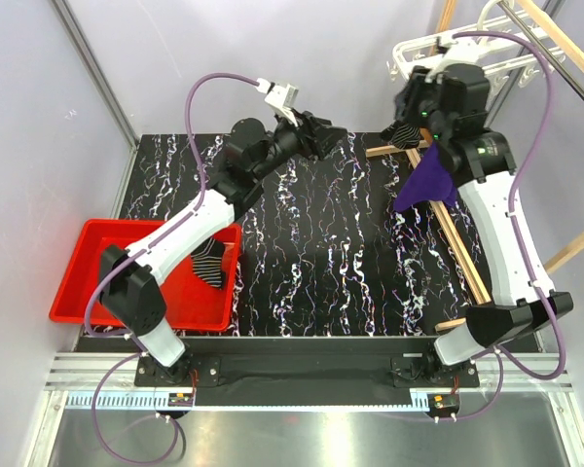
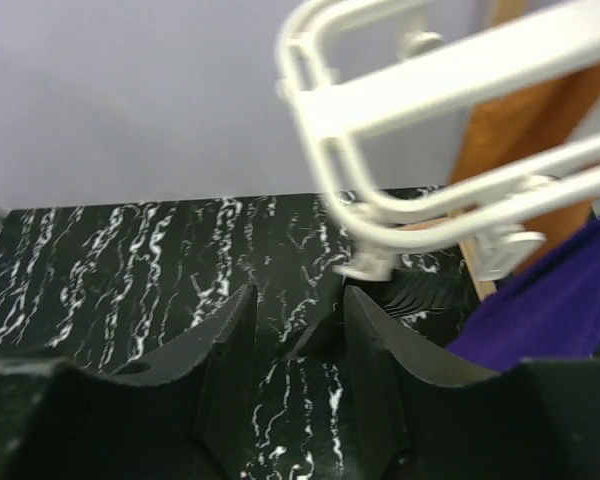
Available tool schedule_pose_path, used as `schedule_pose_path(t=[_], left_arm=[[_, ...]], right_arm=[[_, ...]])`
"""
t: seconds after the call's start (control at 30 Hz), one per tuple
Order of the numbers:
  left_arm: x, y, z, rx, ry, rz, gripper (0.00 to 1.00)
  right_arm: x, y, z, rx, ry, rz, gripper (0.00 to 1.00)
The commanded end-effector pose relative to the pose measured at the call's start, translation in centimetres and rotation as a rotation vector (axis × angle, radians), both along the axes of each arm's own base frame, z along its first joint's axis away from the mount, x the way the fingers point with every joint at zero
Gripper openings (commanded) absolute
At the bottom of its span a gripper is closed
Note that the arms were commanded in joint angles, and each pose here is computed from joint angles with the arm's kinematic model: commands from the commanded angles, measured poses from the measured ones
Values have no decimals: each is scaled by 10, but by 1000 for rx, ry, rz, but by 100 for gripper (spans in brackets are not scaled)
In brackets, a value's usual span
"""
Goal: Clip the socks to the hanger
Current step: Rotate the hanger at the clothesline.
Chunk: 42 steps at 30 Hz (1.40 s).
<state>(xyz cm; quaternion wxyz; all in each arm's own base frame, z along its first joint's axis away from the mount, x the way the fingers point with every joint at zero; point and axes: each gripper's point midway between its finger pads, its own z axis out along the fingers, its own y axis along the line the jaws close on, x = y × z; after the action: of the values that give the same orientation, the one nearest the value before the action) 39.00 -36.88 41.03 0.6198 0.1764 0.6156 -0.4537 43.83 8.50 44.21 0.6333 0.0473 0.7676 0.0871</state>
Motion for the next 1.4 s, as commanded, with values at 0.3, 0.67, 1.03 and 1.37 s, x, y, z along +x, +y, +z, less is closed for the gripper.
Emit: schedule_pose_path(t=[0.3, 0.67, 1.03, 1.37], left_arm=[[-5, 67, 44, -21, -100, 94, 59], [5, 123, 43, -7, -107, 216, 60], [16, 134, 37, -19, -91, 232, 60], [16, 138, 36, -35, -84, 220, 60]], right_arm=[[-10, 56, 44, -81, -77, 9, 55], [62, 72, 10, -192, -52, -249, 66], [74, 48, 11, -316, -129, -475, 76], [79, 40, 28, -363, -199, -541, 83]])
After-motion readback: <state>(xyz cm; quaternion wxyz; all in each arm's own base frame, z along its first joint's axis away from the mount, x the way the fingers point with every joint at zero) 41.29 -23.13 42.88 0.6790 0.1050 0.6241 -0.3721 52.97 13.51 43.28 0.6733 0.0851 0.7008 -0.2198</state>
